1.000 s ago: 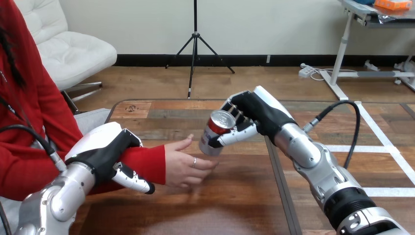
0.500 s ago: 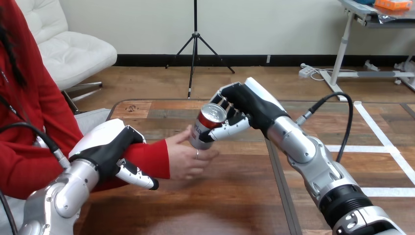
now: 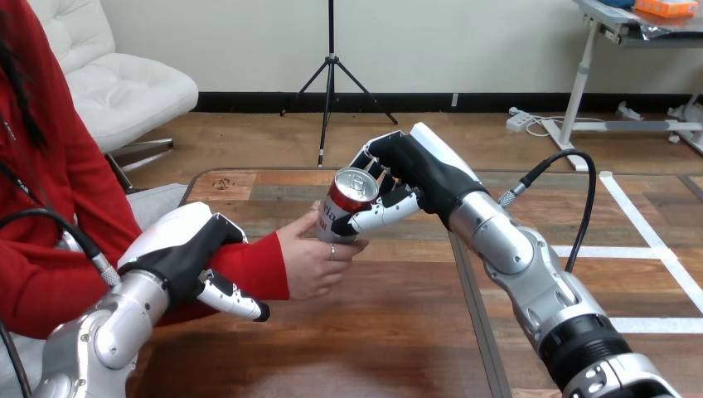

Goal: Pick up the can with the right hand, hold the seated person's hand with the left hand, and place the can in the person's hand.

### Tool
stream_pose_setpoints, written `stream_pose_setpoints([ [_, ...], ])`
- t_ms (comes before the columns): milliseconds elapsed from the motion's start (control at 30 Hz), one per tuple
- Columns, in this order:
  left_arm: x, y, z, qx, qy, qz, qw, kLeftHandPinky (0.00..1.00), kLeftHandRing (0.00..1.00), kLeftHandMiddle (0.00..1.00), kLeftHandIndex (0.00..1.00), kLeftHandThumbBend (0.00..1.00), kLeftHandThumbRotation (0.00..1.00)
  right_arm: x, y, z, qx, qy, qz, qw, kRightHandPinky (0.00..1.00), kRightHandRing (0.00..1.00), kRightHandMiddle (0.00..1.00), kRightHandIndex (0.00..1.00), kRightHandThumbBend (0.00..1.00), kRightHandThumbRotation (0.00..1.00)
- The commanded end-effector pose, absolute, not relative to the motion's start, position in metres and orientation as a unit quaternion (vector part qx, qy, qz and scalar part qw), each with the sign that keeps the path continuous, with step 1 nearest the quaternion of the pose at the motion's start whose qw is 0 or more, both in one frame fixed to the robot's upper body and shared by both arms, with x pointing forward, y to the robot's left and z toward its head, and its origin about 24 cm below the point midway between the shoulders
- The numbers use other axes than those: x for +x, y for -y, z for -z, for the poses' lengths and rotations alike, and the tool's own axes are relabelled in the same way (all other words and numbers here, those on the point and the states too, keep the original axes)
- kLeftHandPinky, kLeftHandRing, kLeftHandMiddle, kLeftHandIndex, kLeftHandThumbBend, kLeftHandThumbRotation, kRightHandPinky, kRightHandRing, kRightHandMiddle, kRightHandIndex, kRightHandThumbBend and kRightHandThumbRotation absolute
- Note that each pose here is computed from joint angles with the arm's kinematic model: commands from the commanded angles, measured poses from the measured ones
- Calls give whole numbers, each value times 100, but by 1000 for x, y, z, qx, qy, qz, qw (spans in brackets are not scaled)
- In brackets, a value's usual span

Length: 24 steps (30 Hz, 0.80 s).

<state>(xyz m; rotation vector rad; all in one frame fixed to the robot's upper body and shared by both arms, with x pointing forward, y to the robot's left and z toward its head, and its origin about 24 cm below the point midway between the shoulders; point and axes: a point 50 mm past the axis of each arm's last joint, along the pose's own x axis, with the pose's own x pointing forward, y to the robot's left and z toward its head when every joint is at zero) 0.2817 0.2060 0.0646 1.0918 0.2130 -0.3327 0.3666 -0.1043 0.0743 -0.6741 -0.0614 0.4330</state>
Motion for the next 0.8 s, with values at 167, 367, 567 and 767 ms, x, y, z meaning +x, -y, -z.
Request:
stream_pose_setpoints([
  [167,321,-147,-201,477,198,85,852,14,20,29,36,69,0,363,77,-121,-318,142,-237,907,26,32,38,42,73,0],
  [367,321,-146,-206,477,201,78,852,14,20,29,36,69,0,361,76,-118,-319,140,-241,906,27,32,38,42,73,0],
  [567,322,-146,-211,472,211,74,853,14,20,28,36,68,0,359,76,-114,-318,131,-245,906,26,32,39,43,72,0],
  [767,322,-146,-216,468,220,71,853,13,19,28,36,68,0,358,76,-108,-319,126,-249,906,26,32,39,43,72,0],
])
